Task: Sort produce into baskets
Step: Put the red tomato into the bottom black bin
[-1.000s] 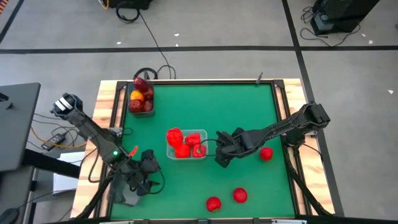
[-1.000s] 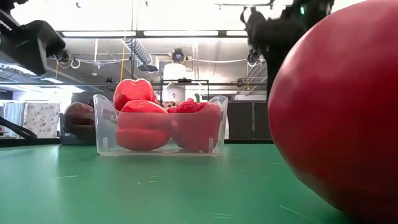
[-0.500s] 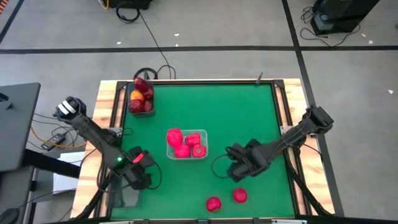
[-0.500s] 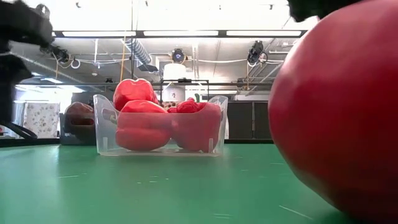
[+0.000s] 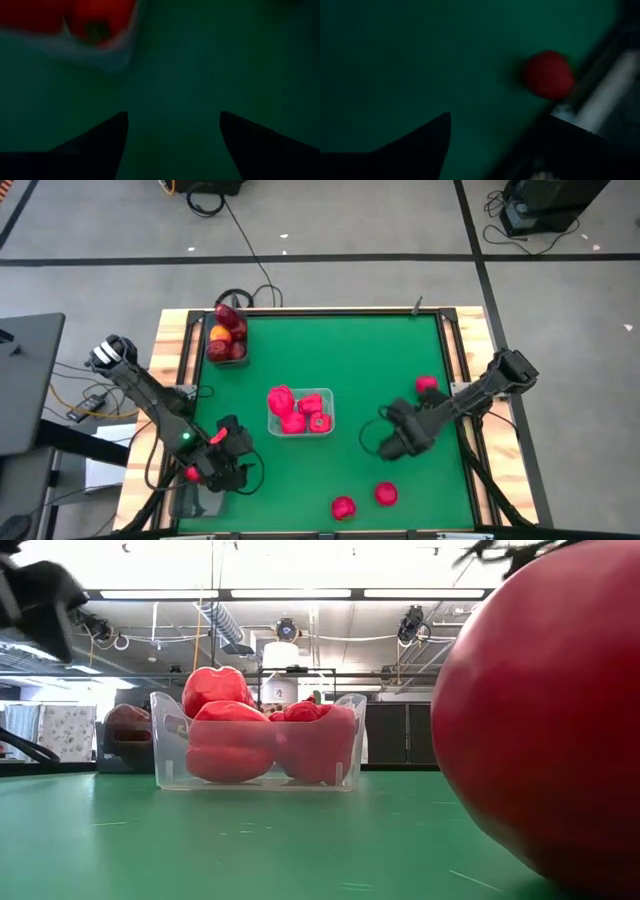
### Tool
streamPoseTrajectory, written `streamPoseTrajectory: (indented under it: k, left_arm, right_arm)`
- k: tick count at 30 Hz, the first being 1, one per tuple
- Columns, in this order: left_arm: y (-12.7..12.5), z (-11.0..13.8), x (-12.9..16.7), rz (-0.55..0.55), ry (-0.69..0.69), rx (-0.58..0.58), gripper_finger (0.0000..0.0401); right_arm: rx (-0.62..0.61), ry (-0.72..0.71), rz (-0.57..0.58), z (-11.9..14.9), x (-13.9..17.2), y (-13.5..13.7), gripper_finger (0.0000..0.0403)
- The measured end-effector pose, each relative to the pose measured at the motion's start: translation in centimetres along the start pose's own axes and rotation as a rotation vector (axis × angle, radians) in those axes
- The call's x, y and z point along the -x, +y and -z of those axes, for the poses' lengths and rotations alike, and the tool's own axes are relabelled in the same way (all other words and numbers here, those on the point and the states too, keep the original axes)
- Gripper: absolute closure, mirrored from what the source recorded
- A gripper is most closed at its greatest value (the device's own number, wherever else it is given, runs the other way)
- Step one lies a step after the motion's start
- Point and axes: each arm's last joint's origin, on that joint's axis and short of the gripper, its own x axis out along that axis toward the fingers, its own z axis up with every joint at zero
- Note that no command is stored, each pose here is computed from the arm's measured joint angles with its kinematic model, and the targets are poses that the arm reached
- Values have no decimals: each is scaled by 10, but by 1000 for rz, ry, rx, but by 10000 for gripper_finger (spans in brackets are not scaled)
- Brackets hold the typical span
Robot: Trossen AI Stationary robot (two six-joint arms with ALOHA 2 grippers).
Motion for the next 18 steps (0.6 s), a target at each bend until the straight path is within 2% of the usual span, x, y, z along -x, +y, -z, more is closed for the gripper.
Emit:
streamPoseTrajectory:
  k: [2,5,11,14,18]
  left_arm:
    - [-1,-6,2,-19,-48,-30,82]
    - [0,-13,3,-39,-96,-41,82]
    - [1,-20,2,-68,-177,-16,82]
    - [1,-20,2,-84,-199,-16,82]
    - [1,-20,2,-83,-202,-11,82]
  right_arm:
    - [-11,-6,66,-8,-12,-7,92]
    - [-48,1,103,-23,-29,-24,91]
    - [-219,77,178,-50,-64,-68,89]
    - [-307,100,127,-61,-81,-90,89]
    - [-400,79,-12,-72,-103,-116,85]
